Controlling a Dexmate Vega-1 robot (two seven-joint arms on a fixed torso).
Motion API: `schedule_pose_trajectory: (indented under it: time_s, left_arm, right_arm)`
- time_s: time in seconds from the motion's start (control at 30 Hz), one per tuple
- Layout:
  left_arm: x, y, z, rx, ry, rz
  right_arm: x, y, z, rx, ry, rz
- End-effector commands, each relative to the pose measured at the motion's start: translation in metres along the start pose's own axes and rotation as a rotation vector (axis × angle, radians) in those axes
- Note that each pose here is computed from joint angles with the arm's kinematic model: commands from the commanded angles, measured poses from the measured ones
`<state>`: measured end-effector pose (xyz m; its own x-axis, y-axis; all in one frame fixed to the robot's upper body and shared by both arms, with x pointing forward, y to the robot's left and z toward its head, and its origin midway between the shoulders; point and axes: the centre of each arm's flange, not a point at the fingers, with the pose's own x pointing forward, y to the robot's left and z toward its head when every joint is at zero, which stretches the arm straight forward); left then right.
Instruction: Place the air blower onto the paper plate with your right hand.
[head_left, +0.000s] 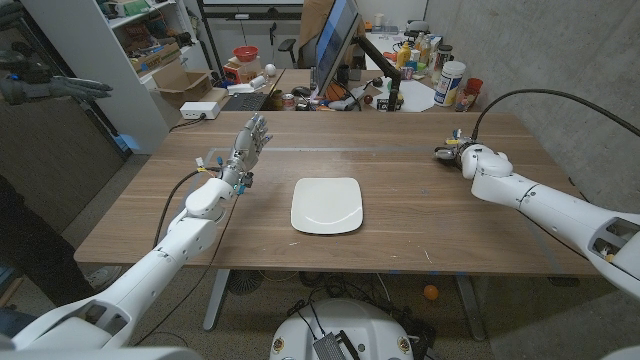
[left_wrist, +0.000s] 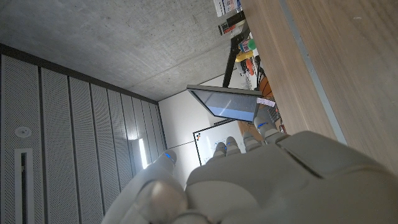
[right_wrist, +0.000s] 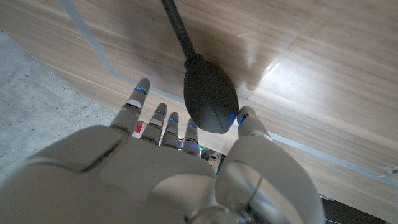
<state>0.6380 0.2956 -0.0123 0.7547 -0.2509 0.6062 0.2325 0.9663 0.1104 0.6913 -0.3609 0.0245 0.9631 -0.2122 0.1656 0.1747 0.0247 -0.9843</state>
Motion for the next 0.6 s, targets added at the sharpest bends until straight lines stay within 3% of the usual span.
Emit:
schedule_pose_trajectory:
  time_s: [0.03, 0.4, 0.6]
  left_arm:
    - [0.002, -0.004, 0.001, 0.002, -0.006, -0.012]
    - [-0.001, -0.002, 0.0, 0.005, -0.001, -0.01]
    - [-0.003, -0.001, -0.001, 0.008, 0.0, -0.006]
  right_arm:
    - [-0.006, 0.004, -0.007, -0.037, 0.014, 0.005]
    - [-0.012, 0.001, -0.004, 0.004, -0.009, -0.1]
    - [-0.017, -0.002, 0.002, 0.027, -0.042, -0.211]
